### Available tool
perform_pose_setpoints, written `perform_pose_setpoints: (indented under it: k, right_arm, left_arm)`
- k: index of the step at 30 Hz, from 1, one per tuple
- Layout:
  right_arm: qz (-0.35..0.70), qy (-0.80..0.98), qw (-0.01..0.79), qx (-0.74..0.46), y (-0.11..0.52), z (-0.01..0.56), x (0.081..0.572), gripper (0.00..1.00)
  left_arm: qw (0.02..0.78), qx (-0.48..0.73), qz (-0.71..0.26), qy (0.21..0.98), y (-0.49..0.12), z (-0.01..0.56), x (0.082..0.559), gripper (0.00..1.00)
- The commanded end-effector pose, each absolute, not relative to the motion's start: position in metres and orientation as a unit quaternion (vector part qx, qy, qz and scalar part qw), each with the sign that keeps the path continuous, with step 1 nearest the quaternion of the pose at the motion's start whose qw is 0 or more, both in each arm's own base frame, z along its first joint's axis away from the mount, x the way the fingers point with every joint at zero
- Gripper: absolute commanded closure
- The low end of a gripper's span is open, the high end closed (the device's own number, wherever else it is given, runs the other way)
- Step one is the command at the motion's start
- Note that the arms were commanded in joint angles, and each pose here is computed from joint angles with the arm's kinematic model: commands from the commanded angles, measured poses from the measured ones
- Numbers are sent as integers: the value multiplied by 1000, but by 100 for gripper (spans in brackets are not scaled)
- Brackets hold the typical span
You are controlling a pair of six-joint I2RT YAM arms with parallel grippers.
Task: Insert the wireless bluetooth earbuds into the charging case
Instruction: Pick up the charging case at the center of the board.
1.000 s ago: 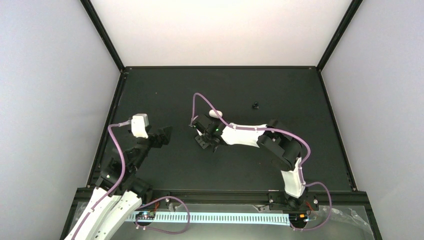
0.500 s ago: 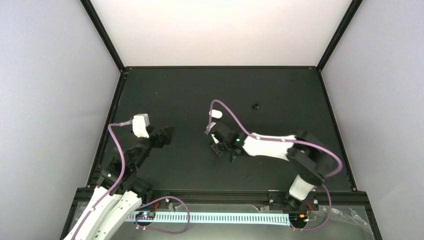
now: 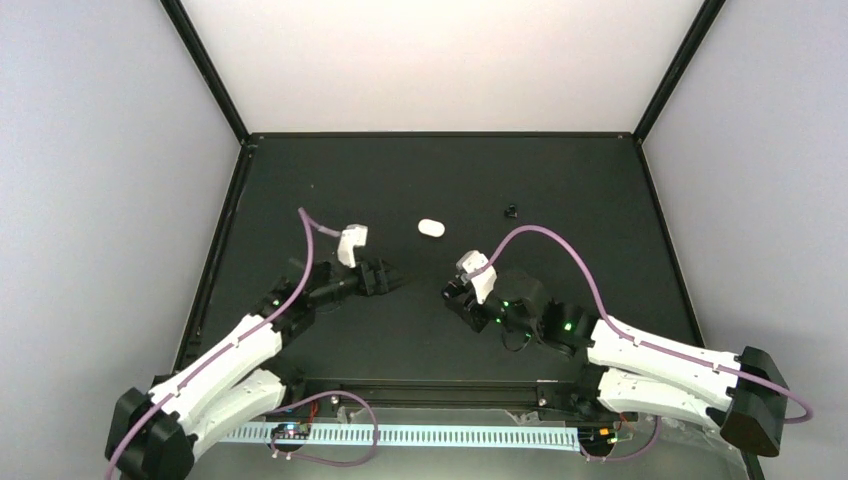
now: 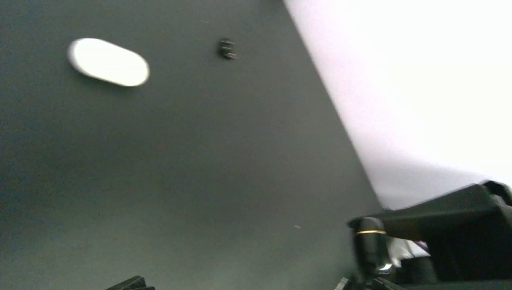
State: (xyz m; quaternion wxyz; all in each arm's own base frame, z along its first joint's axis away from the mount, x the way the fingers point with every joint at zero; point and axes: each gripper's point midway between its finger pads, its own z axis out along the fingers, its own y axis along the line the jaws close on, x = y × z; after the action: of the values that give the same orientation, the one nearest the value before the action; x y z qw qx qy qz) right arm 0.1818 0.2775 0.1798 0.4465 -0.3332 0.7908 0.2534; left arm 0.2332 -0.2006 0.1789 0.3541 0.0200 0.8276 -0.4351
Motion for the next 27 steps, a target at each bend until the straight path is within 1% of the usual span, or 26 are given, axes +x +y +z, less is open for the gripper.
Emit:
perform_pose_setpoints:
  k: [1,8,16,21,27]
  right_arm:
    - [257,763,488,-337,281,205,180,70]
    - [258,748,504,-347,282,219,177,70]
    - [244,741,513,-359,285,229,179,69]
    - [231,740,513,-369,287,230,181,70]
    - [230,736,517,-371,291,235,184,70]
  left_arm:
    - [346,111,-521,772,-249,241,219,5]
    - [306,152,-536,772,-278,241,211,11]
    - [247,170,-533,791,-299,224,212,22]
    - [239,175,-543,786,-306,228,211,27]
    - [232,180,-545,786,-310,228,209,38]
